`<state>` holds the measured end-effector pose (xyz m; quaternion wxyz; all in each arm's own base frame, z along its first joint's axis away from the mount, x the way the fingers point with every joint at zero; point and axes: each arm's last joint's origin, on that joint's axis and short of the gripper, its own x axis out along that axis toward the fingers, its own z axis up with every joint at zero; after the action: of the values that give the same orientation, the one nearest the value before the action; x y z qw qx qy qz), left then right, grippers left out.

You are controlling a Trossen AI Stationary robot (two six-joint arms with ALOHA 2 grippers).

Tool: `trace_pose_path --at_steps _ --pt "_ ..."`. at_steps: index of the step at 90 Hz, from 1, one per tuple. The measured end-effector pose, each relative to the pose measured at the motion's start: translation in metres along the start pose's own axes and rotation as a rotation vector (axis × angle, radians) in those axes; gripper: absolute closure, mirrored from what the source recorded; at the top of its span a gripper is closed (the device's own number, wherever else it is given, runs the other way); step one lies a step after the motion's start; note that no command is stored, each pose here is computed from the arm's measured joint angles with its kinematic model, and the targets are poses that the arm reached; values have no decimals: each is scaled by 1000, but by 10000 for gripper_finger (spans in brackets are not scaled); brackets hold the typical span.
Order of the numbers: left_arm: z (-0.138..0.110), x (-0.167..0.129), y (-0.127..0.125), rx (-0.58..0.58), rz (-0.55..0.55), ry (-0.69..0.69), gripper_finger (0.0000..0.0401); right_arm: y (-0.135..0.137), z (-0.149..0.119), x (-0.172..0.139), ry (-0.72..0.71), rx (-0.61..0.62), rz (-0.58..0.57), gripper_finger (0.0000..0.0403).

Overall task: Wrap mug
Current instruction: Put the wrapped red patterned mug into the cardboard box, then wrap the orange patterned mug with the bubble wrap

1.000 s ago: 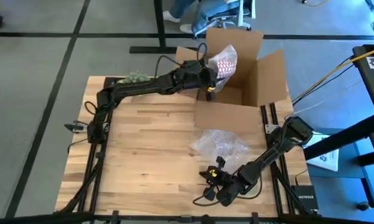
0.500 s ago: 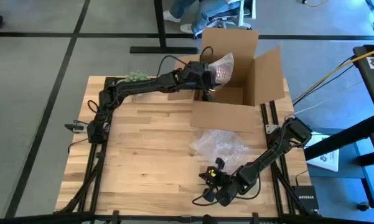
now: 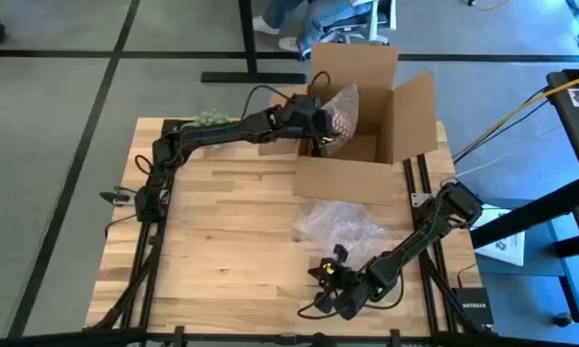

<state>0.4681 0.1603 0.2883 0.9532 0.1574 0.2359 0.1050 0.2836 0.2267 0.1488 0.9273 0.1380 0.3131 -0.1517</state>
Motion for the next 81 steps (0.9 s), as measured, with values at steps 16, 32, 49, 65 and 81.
trace_pose_path --at_steps 16,32,49,65,81 --pt "0 0 0 15 1 -5 247 0 0 0 2 -1 1 402" --pt "3 -2 1 19 21 -8 220 0 0 0 9 -1 6 402" --pt "12 -14 0 76 110 23 217 0 0 0 11 -4 7 402" --pt "45 -52 -4 133 190 -30 217 0 0 0 15 -16 11 402" --pt "89 -117 -14 164 253 -118 217 0 0 0 16 -16 11 402"
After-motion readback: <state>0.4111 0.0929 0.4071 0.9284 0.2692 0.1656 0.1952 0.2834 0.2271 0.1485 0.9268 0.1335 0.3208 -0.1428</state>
